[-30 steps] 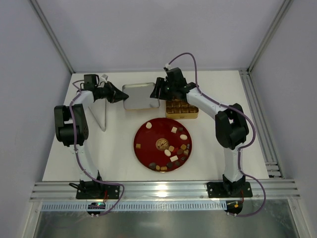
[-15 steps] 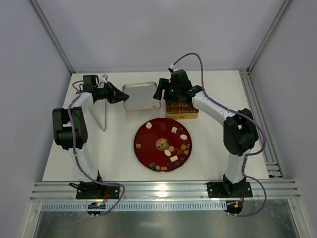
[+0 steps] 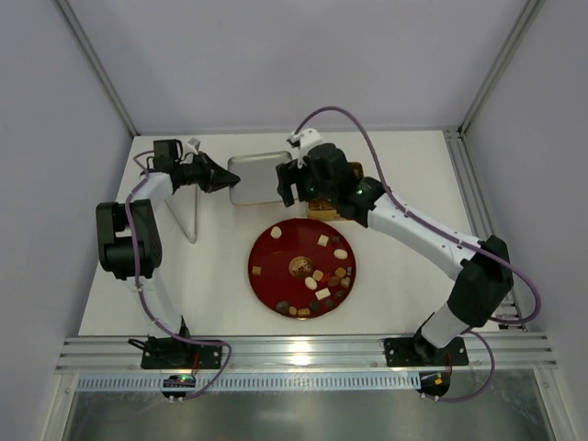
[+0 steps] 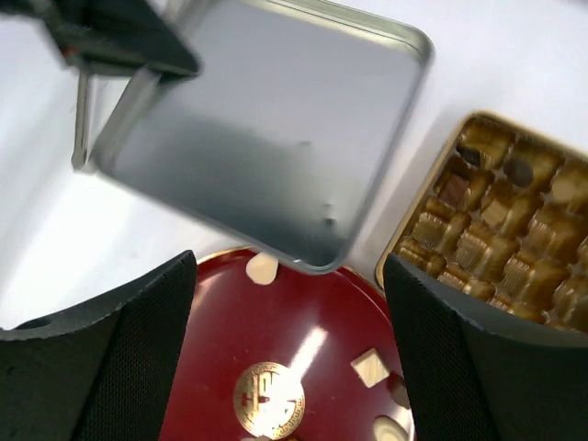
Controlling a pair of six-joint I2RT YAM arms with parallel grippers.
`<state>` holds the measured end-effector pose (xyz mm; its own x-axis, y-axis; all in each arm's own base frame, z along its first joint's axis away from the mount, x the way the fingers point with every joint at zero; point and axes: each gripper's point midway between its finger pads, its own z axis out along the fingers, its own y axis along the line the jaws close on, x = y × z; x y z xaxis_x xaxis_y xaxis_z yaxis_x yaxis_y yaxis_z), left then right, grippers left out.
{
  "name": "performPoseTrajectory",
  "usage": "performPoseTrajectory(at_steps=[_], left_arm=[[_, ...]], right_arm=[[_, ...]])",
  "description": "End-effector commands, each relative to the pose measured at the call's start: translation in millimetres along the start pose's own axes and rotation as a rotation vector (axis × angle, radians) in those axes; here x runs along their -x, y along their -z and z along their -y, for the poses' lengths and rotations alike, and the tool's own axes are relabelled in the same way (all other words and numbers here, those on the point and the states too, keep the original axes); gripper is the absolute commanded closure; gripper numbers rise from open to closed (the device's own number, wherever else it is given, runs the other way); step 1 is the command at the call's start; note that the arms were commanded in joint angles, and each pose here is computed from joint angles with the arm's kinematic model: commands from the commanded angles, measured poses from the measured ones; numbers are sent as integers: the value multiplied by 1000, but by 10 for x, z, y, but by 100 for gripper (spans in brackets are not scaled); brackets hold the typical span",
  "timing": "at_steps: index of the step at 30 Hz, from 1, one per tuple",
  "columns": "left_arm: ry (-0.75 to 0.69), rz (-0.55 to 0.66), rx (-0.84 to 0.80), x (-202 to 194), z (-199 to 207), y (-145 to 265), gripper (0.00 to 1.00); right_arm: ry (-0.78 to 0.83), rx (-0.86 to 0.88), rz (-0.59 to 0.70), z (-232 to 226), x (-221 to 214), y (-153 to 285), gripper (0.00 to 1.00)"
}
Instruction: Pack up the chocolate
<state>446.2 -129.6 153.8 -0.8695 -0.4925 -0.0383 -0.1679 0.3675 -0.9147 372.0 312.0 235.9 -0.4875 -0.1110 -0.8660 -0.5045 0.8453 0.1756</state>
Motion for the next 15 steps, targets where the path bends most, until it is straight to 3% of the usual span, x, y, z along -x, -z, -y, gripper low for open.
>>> performPoseTrajectory(at_steps=[1, 8, 15], left_arm=[[-50, -9, -75, -97, 330, 131, 100], [-39, -25, -85, -258, 408, 179, 100], [-38, -41, -90, -375, 437, 218, 100]], right_arm=[[416, -51, 87, -381, 99, 361, 17], [756, -125, 86, -731, -230, 427, 15], [927, -195, 53, -709, -453, 299, 14]])
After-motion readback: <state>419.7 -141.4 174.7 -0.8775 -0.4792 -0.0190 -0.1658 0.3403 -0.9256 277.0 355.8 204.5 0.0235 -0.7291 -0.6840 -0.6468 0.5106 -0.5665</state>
